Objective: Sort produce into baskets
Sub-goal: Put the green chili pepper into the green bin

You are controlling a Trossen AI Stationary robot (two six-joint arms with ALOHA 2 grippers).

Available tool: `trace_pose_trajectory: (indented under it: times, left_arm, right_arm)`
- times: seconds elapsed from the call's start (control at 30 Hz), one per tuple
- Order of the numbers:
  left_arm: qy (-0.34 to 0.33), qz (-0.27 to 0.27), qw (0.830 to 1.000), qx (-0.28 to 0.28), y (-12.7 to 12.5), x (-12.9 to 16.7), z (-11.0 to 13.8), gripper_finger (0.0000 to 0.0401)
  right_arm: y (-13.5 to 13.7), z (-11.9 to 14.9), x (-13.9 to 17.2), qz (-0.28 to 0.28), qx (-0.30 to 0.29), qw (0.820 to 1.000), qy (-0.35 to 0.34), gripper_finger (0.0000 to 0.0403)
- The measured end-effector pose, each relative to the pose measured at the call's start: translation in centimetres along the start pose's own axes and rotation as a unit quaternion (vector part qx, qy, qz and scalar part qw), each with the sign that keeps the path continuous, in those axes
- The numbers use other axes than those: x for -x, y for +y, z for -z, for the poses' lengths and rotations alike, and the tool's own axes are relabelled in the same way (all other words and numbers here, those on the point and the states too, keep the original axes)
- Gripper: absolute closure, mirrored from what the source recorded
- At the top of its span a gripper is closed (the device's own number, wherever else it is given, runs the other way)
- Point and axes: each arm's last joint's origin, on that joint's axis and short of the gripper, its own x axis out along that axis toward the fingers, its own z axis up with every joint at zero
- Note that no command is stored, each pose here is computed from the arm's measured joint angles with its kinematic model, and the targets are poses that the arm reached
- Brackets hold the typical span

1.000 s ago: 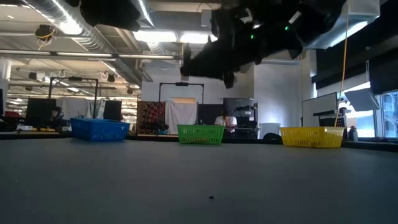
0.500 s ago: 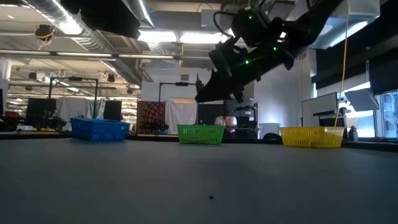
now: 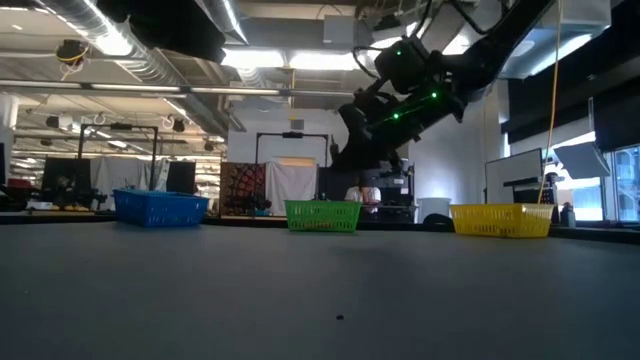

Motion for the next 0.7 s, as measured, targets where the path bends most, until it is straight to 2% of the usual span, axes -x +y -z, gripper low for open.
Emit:
trace_pose_trajectory:
  times: [0.5,0.7]
  left_arm:
    - [0.003,-0.018,1.000,0.008,0.7,-0.7,-0.3,0.0193]
    - [0.003,-0.018,1.000,-0.004,0.7,-0.7,-0.3,0.0193]
  right_arm:
    - [-5.0,-1.6,-0.1,0.001,-0.095,0.995,-0.023,0.0374]
    - [-6.1,-1.8,0.0,0.013,-0.109,0.994,-0.028,0.0374]
